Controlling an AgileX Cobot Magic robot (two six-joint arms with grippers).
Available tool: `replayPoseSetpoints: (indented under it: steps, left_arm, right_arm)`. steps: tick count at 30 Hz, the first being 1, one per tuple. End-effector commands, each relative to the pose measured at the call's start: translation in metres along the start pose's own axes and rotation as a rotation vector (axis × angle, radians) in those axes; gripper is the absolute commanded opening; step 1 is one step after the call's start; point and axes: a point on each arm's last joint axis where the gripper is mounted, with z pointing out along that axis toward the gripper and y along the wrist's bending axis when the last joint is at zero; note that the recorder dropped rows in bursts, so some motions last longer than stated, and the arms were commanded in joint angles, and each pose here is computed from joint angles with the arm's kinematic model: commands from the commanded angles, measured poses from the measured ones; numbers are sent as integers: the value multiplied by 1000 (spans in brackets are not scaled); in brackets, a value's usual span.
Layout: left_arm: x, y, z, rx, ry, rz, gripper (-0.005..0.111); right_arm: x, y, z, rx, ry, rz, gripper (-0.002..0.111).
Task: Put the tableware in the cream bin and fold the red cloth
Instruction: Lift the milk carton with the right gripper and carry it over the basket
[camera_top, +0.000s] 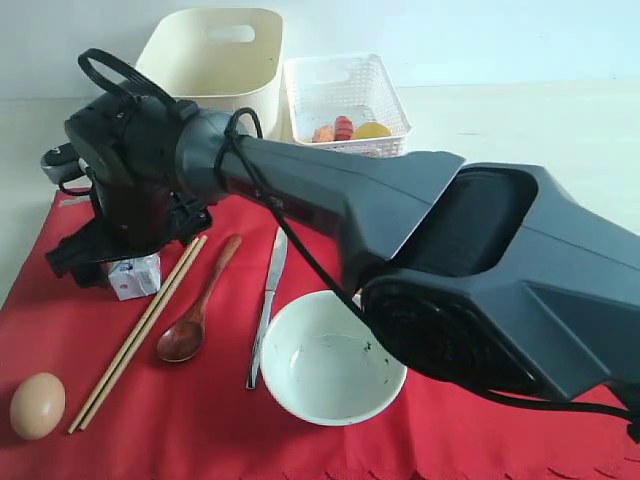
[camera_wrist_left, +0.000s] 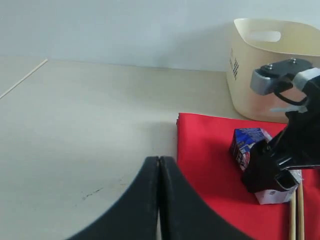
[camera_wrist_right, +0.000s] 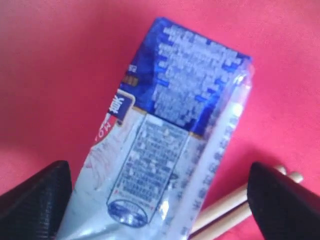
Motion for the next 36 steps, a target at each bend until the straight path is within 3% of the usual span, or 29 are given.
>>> replayPoseSetpoints:
  steps: [1,4,8,9,13,20,23,36]
  left_arm:
    - [0,0,0,0,-5,-1,0]
    - [0,0,0,0,-5,-1,0]
    - [0,0,0,0,-5,-1,0]
    - [0,0,0,0,-5,-1,0]
    - [0,0,0,0,-5,-3,0]
    - [0,0,0,0,-5,-1,0]
    - [0,0,0,0,-5,-2,0]
    - [0,0,0,0,-5,-2,0]
  right_arm:
    - [-6,2,-3,-11,-55,-4,86]
    - [-6,2,-3,-11,-62,-6,76]
    - [-6,1,-3,-5,-59,-9,49]
    - [-6,0,-3,6,-58,-15,34]
    - [-8,0,-8,3,-64,-13,2]
    - [-32,3,-80,-51,-232,6,0]
    - [-38,3,-115,-61,-295,-64,0]
    - [-41,0,-181,-85,-367,-96,0]
